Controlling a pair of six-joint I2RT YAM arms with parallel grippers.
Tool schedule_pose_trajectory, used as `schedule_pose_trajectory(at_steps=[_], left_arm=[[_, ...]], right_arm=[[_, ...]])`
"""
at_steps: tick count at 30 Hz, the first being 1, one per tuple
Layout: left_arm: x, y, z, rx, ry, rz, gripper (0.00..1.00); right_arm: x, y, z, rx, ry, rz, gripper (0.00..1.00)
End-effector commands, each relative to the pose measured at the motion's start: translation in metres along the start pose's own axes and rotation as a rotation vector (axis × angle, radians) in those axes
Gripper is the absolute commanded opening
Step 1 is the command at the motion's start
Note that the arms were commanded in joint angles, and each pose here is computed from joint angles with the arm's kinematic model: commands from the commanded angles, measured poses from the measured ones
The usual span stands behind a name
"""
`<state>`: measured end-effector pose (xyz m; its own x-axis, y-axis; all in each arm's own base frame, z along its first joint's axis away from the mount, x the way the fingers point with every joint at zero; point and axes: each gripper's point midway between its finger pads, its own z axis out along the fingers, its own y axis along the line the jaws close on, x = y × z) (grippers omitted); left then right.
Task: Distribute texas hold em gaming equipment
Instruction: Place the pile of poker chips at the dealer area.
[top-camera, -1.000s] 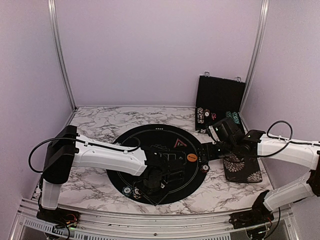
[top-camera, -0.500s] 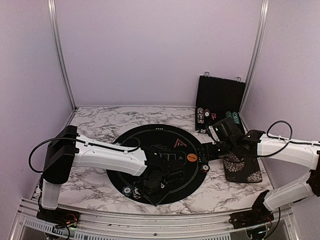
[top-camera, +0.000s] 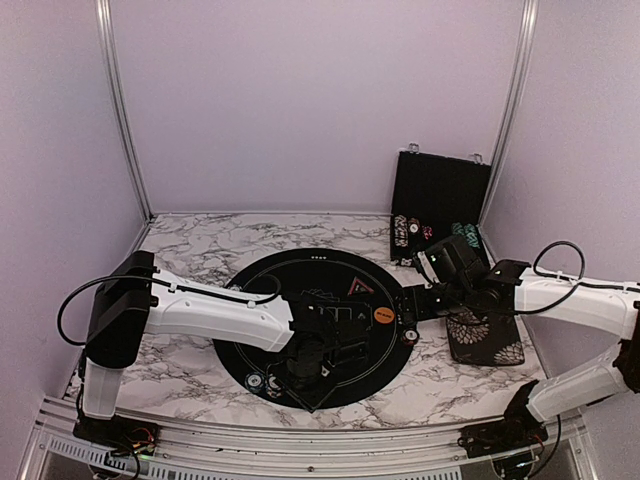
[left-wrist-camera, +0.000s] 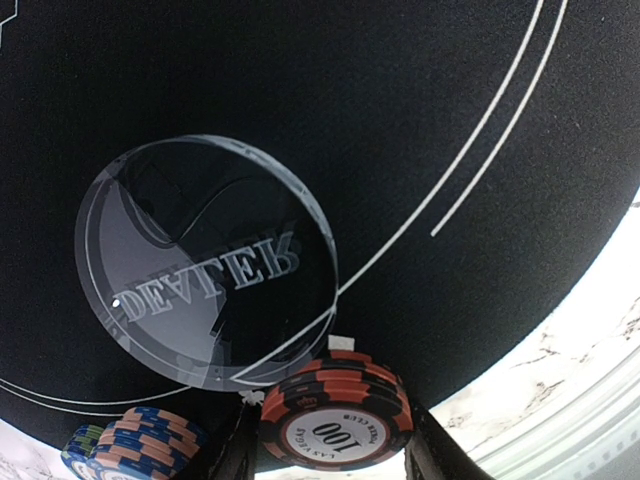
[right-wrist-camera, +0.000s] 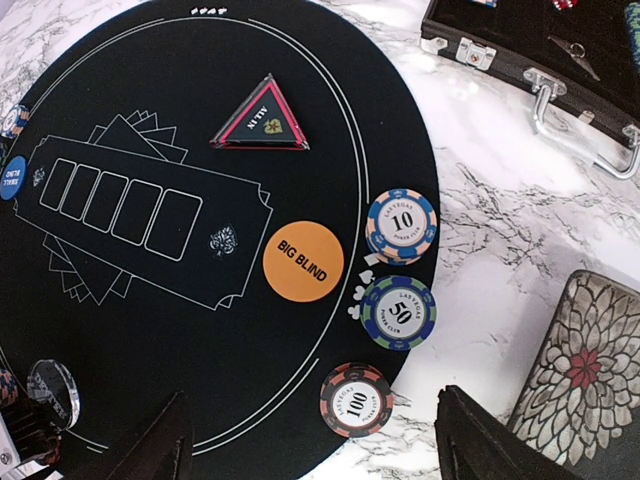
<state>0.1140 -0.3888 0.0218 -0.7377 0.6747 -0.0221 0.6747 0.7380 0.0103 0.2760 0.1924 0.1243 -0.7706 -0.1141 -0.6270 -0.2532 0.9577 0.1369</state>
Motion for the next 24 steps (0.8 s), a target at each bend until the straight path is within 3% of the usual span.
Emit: schedule_pose_trajectory(at_steps=[1,24], left_arm=[[-0.002,0.000,-0.014,-0.002,-0.030,0.014,0.52],[-0.009,0.000,-0.039,0.013,-0.085,0.009,0.55]], right_arm=[[-0.004,-0.002,-0.003,0.006,-0.009,0.022,0.81],[-0.004,-0.005,-0.010,0.011,-0.017,0.033,0.81]])
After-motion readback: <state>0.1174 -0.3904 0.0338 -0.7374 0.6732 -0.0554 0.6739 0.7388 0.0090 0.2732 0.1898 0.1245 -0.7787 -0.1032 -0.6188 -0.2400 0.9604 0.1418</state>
